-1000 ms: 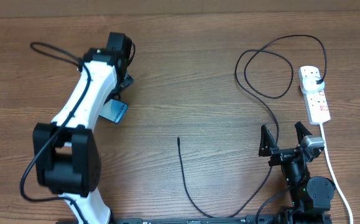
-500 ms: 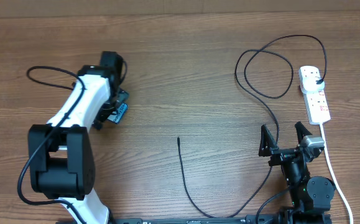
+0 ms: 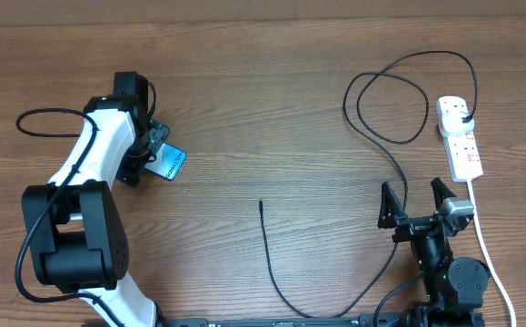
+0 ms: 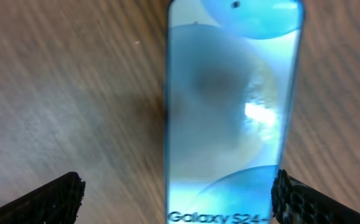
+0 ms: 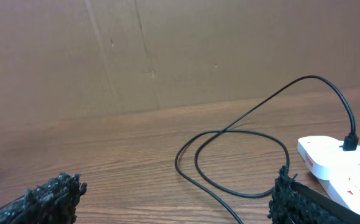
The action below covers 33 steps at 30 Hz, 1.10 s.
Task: Plug charger to phone and switch on socket
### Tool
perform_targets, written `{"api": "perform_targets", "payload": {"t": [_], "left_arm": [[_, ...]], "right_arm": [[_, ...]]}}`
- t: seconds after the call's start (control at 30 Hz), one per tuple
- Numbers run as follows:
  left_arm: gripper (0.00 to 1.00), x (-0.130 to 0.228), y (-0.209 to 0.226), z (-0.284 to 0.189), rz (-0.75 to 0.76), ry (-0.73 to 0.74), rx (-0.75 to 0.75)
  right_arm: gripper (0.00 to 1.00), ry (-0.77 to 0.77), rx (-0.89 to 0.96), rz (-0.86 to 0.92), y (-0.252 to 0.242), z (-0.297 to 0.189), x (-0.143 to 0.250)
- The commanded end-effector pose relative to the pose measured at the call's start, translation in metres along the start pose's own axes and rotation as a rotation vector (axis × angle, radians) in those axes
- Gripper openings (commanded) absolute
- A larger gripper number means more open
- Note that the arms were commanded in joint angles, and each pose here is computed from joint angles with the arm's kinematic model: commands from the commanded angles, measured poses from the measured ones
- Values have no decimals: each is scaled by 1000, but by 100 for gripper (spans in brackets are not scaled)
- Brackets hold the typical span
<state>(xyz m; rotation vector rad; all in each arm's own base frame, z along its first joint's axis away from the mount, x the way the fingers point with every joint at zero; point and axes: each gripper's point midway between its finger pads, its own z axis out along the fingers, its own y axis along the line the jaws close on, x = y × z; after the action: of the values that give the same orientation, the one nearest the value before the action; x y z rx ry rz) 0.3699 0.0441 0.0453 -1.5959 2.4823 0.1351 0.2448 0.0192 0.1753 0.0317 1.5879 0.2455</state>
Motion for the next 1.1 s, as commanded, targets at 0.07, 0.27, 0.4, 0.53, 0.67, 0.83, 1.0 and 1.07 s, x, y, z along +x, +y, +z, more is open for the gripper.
{"api": "perform_targets", "payload": {"t": [0.07, 0.27, 0.4, 0.53, 0.67, 0.83, 1.0, 1.07], "left_arm": [[100, 1, -14, -5, -17, -1, 63], [100, 1, -19, 0, -46, 5, 77], [100, 3, -20, 12, -42, 13, 61], [100, 4, -21, 19, -34, 15, 55], [100, 2, -27, 20, -27, 4, 77], [100, 1, -35, 19, -25, -8, 103], [100, 1, -40, 21, -27, -11, 121], [100, 0, -41, 20, -27, -13, 123]], "right_arm": [[100, -3, 4, -1, -1, 0, 2], [100, -3, 4, -1, -1, 0, 2], [100, -3, 4, -1, -1, 0, 2], [100, -3, 4, -1, -1, 0, 2], [100, -3, 4, -1, -1, 0, 2], [100, -3, 4, -1, -1, 0, 2], [100, -3, 4, -1, -1, 0, 2], [100, -3, 4, -1, -1, 0, 2]]}}
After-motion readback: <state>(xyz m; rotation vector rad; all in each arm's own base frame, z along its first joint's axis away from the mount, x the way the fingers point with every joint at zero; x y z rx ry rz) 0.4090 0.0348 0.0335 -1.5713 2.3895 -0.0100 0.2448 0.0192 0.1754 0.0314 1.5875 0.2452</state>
